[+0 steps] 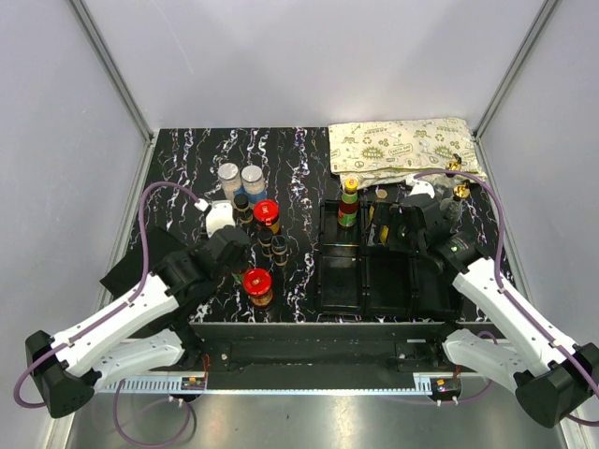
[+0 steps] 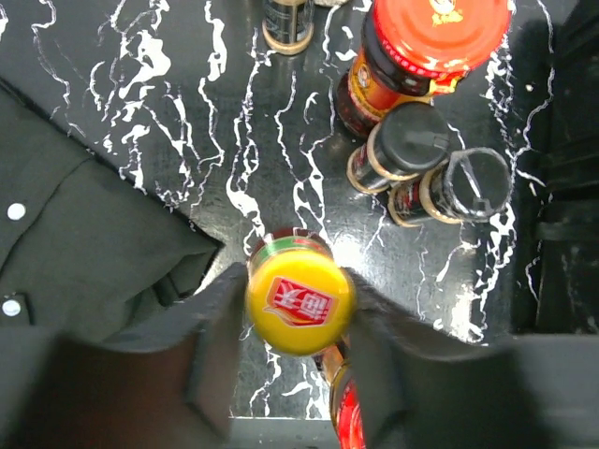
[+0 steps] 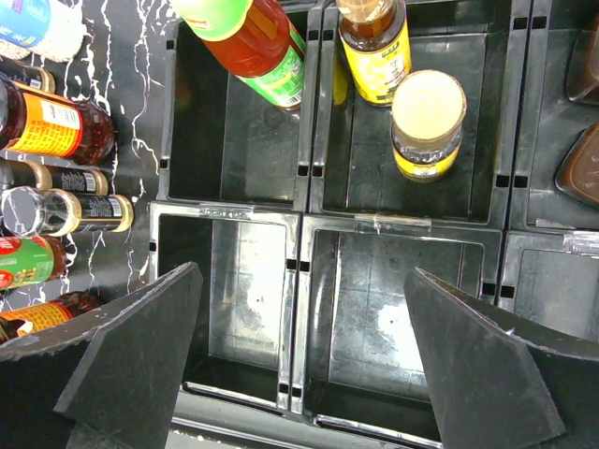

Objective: Organize the condiment bottles
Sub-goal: Pick up the bottle from the center of the board.

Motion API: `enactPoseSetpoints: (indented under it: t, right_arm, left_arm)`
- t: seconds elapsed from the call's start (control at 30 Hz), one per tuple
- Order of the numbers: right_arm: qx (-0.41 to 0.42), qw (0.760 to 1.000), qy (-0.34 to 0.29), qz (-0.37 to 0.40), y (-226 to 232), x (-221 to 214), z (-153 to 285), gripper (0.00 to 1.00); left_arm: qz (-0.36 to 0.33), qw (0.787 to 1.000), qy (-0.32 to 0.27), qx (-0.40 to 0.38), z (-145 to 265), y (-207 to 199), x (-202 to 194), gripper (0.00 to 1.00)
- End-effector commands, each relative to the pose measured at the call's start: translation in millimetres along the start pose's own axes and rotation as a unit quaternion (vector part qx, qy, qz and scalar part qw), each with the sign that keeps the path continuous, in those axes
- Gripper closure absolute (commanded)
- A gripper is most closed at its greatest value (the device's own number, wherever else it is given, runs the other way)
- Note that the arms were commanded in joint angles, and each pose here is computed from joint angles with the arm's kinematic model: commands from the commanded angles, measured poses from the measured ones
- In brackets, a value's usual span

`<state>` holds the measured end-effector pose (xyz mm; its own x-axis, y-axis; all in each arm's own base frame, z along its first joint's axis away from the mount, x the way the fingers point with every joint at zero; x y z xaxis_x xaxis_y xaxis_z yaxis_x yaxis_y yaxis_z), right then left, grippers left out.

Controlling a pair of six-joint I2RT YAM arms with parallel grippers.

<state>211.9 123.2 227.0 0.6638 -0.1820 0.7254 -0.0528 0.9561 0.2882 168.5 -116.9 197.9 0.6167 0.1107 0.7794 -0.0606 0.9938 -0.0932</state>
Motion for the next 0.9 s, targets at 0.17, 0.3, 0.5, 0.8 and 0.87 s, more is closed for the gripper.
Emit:
enactPoseSetpoints:
  t: [0.17, 0.3, 0.5, 0.8, 0.87]
  right_arm:
    - [0.005, 1.000, -0.020, -0.014, 0.2, 4.0, 2.7, 0.00]
    - [0.004, 1.000, -0.024, -0.015, -0.7, 3.6, 4.4, 0.00]
    - [0.002, 0.999, -0.031, -0.017, -1.7, 5.1, 6.3, 0.00]
    - [0.002, 0.999, -0.046, -0.021, -3.8, 7.8, 13.0, 0.00]
    - [0.002, 0.998, -0.060, -0.023, -4.9, 11.3, 18.4, 0.00]
  left_arm:
    - [-0.002, 1.000, -0.025, 0.003, 2.5, -0.6, 11.9, 1.00]
    - [-0.016, 0.999, -0.037, 0.019, 7.4, 2.4, 23.2, 1.00]
    - [-0.025, 0.997, -0.077, 0.012, 29.1, 0.6, 59.3, 1.00]
    - [-0.083, 0.987, -0.112, -0.075, 70.0, -17.6, 112.3, 1.00]
    - [-0.094, 0.984, -0.119, -0.096, 78.6, -20.7, 120.4, 1.00]
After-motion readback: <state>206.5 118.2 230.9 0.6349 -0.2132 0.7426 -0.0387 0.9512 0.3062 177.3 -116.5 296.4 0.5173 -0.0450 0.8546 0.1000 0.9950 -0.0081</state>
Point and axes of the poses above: each gripper's point midway between its finger pads, its own z axis back along the fingers, its own y axis along the line the jaws close on, x = y × z, the point moved 6 cm from there along z, back along the fingers, and after that the axes turned 1 degree about z, right-handed, at the moved point
